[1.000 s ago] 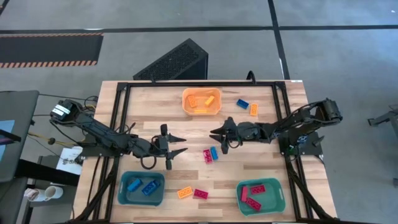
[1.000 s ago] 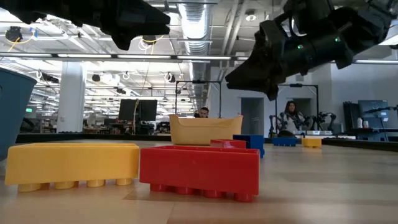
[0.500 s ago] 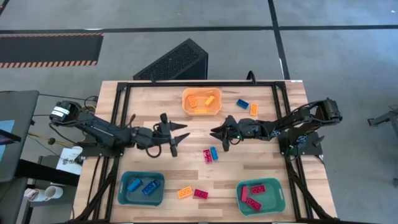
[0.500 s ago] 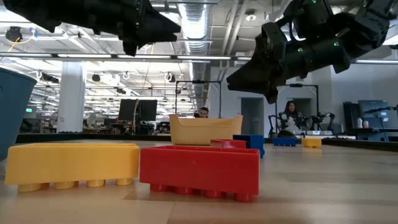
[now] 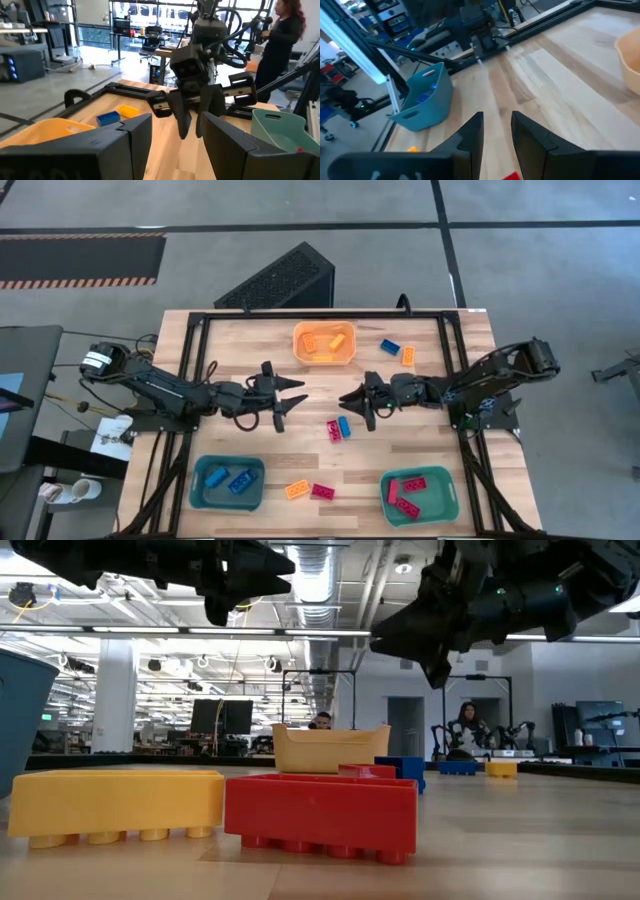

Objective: Sort & place blocks by color
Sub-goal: Put the blue game piece into the blue bin

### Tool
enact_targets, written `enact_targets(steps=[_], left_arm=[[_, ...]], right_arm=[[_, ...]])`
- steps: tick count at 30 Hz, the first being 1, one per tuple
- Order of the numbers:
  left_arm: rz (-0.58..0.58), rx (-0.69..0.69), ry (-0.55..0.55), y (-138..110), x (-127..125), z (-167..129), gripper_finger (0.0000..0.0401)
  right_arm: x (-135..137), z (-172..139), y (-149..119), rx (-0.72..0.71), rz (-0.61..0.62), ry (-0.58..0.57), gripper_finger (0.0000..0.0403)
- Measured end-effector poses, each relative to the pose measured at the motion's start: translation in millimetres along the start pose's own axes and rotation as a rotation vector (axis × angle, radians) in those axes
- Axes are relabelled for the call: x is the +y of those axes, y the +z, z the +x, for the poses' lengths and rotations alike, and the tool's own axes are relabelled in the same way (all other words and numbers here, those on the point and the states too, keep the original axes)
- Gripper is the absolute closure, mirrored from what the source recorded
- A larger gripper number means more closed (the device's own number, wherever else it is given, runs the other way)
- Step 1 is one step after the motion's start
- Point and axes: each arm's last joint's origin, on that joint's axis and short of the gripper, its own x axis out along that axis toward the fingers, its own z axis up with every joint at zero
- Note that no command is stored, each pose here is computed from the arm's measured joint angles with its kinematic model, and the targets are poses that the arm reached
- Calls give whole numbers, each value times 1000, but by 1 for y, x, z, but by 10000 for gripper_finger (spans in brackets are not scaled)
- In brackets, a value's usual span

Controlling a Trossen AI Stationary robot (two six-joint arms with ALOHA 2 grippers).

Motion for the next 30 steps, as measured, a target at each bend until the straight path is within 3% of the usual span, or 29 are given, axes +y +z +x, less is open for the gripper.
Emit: enact_targets(steps=[23, 30], left_arm=[[-93, 98, -139, -12, -35, -19, 246], [-89, 100, -132, -12, -39, -22, 246]], right_arm=[[46, -7, -19, -27, -25, 50, 282], [52, -9, -21, -31, -25, 79, 282]])
